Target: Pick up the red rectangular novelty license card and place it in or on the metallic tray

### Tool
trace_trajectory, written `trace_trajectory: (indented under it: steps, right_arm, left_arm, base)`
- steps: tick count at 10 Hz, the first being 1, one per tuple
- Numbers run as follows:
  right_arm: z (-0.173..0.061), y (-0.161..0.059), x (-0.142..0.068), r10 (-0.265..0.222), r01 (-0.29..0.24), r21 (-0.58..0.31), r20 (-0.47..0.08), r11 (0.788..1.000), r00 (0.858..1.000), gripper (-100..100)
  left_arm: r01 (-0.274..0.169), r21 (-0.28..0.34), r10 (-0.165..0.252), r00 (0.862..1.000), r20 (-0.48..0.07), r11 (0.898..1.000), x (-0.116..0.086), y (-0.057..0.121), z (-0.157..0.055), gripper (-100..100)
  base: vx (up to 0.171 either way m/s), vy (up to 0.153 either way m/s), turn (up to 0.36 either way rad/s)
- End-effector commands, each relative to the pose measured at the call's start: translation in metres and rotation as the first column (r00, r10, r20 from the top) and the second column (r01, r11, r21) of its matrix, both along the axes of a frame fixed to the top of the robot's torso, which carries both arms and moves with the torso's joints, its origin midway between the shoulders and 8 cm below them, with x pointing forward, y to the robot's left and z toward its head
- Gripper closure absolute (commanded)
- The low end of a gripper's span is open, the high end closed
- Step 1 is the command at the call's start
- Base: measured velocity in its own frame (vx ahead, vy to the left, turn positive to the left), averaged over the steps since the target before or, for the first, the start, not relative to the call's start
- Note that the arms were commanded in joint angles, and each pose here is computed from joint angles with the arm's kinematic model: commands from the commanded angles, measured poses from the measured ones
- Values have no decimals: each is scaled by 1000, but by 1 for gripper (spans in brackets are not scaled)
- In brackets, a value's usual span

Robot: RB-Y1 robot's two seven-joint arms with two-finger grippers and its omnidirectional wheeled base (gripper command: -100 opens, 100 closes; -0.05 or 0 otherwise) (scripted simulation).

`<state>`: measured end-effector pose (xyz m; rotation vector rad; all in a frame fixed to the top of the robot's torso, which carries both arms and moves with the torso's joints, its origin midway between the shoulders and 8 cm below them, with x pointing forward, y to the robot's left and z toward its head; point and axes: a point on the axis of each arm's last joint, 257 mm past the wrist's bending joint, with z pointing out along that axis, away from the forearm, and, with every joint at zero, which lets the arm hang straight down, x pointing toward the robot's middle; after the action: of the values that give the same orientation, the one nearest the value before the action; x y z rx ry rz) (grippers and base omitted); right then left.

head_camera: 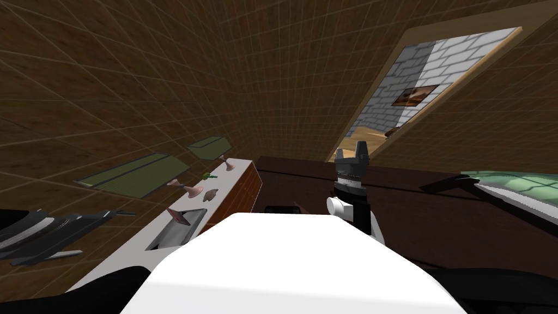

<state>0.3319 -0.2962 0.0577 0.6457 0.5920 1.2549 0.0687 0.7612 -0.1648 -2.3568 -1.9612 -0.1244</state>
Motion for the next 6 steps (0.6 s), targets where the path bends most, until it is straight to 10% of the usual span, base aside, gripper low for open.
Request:
trace_trajectory:
  steps: [1, 2, 6]
  right_arm:
    - [0, 0, 0, 0, 0, 0, 0, 1000, 1000, 0]
    - [0, 0, 0, 0, 0, 0, 0, 1000, 1000, 0]
    - [0, 0, 0, 0, 0, 0, 0, 1000, 1000, 0]
  left_arm:
    - [0, 0, 0, 1000, 0, 1000, 0, 0, 0, -100]
    - [-1, -2, 1, 1000, -1, 1000, 0, 0, 0, 0]
    - [-1, -2, 1, 1000, -1, 1000, 0, 0, 0, 0]
  base:
    - [-5, -10, 2]
    - [0, 0, 0]
    - [0, 0, 0]
